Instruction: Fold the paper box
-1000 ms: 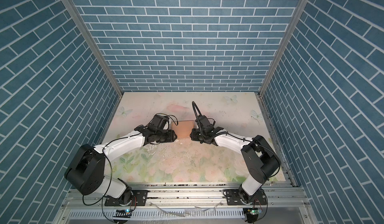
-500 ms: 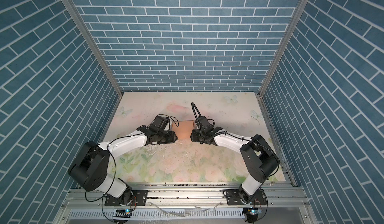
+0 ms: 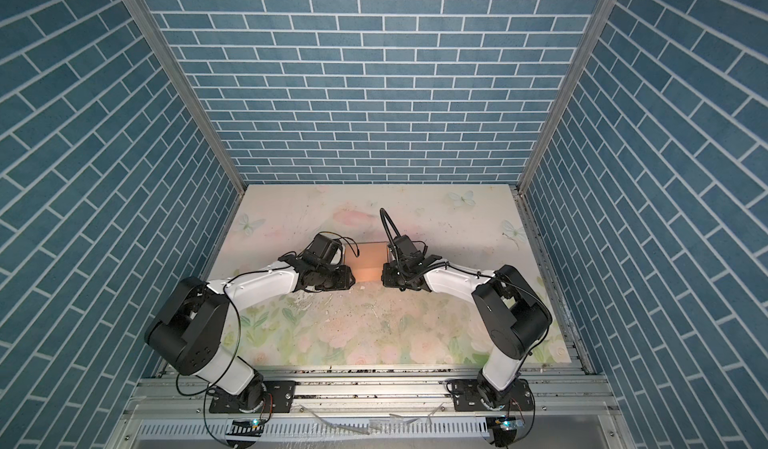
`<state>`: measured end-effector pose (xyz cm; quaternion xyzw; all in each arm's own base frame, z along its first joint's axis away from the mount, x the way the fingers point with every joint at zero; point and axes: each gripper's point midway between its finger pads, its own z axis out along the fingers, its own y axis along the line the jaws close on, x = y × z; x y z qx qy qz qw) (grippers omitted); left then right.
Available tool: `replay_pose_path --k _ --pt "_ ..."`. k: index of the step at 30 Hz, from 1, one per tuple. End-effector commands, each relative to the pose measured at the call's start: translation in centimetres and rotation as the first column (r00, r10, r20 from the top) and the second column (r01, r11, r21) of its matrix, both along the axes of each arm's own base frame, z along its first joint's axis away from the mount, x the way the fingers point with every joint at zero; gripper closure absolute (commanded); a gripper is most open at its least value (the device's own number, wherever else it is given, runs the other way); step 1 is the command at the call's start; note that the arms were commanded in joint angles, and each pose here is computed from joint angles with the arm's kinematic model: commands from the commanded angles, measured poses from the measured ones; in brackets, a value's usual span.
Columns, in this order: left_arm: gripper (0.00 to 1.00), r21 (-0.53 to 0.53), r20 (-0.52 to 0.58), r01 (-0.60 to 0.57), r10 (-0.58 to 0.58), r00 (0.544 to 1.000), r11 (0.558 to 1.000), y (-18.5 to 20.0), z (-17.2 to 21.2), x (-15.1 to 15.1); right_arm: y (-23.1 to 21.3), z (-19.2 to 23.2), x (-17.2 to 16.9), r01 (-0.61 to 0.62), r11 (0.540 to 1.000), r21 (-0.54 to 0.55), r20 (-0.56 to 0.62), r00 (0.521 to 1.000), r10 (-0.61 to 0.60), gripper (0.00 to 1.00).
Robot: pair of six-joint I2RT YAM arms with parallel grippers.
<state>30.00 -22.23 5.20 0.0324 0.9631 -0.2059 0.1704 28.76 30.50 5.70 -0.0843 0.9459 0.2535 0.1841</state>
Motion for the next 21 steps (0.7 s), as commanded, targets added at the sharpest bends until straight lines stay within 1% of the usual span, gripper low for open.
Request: replay_pose_path --k 1,21 --pt "0.53 0.019 -0.006 0.016 -0.016 1.0 1.0 0.1 -0.8 -0.1 0.1 -0.2 0.7 -0.017 0.999 -0.038 0.031 0.999 0.018 0.7" --pt "0.52 0.051 -0.024 0.02 -0.018 1.0 0.999 0.4 -1.7 0.5 -1.0 -1.1 2.9 -0.001 0.999 -0.046 0.072 0.997 0.004 0.68"
